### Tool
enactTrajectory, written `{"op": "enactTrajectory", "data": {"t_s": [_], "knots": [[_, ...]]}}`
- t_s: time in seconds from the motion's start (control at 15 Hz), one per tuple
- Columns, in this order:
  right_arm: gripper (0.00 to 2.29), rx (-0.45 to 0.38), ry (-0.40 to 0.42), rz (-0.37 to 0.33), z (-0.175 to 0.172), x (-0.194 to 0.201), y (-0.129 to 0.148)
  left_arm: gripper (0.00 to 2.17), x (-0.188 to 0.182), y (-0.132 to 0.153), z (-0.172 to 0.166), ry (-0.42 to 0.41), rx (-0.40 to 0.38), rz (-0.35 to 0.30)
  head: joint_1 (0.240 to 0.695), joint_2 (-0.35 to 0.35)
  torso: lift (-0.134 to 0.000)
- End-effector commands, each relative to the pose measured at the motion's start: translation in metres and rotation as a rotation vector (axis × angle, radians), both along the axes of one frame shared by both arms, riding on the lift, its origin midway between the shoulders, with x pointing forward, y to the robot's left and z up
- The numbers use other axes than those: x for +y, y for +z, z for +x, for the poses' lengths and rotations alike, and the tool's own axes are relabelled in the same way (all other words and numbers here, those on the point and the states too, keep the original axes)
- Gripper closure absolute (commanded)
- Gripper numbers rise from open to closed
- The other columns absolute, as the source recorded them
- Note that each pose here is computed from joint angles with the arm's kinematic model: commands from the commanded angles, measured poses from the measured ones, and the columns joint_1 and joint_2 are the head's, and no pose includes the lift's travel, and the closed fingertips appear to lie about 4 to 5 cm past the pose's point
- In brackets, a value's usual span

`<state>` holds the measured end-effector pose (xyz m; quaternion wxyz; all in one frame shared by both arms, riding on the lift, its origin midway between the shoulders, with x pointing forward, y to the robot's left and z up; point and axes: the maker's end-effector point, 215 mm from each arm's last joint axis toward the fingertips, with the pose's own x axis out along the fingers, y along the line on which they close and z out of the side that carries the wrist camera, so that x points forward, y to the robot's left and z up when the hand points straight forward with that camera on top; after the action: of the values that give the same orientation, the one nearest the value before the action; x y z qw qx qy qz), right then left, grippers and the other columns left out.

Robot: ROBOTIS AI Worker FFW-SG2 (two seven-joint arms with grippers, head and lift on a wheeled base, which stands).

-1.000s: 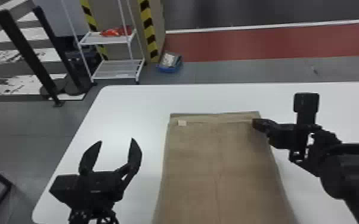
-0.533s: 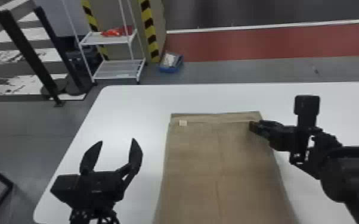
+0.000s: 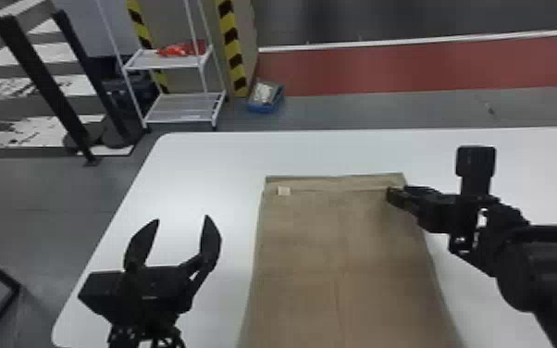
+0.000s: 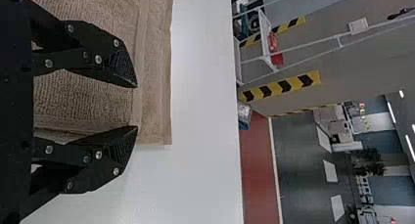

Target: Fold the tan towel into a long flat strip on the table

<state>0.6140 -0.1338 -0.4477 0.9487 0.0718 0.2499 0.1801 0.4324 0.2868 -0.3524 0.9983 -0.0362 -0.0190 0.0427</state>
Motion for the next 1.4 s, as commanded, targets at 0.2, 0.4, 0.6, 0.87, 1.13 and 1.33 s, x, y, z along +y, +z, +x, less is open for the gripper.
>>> {"op": "enactTrajectory", "data": {"t_s": [0.2,0.4,0.6,0.87,1.13,1.33], "knots": [[0.70,-0.004,-0.002,-0.012,0.005,0.002,0.003,0.09,0.000,0.000,0.001,-0.001,0.000,0.001,0.695,0.158,-0.123],[0.82,0.006,-0.004,-0.016,0.004,0.001,-0.001,0.09,0.001,-0.001,0.003,-0.002,0.000,0.000,0.695,0.160,-0.123],[0.82,0.021,-0.003,-0.018,0.002,0.001,-0.004,0.09,0.001,-0.003,0.003,-0.003,0.003,-0.002,0.695,0.161,-0.123],[0.71,0.029,-0.009,-0.006,-0.003,-0.002,-0.009,0.09,0.000,-0.002,0.004,-0.004,0.001,-0.003,0.695,0.161,-0.123],[0.71,0.030,-0.011,-0.008,-0.003,-0.002,-0.009,0.09,0.000,-0.001,0.004,-0.005,0.000,-0.003,0.695,0.158,-0.123],[0.77,0.029,-0.007,-0.017,0.000,-0.002,-0.006,0.09,0.000,-0.001,0.004,-0.005,0.000,-0.003,0.695,0.157,-0.123]]}}
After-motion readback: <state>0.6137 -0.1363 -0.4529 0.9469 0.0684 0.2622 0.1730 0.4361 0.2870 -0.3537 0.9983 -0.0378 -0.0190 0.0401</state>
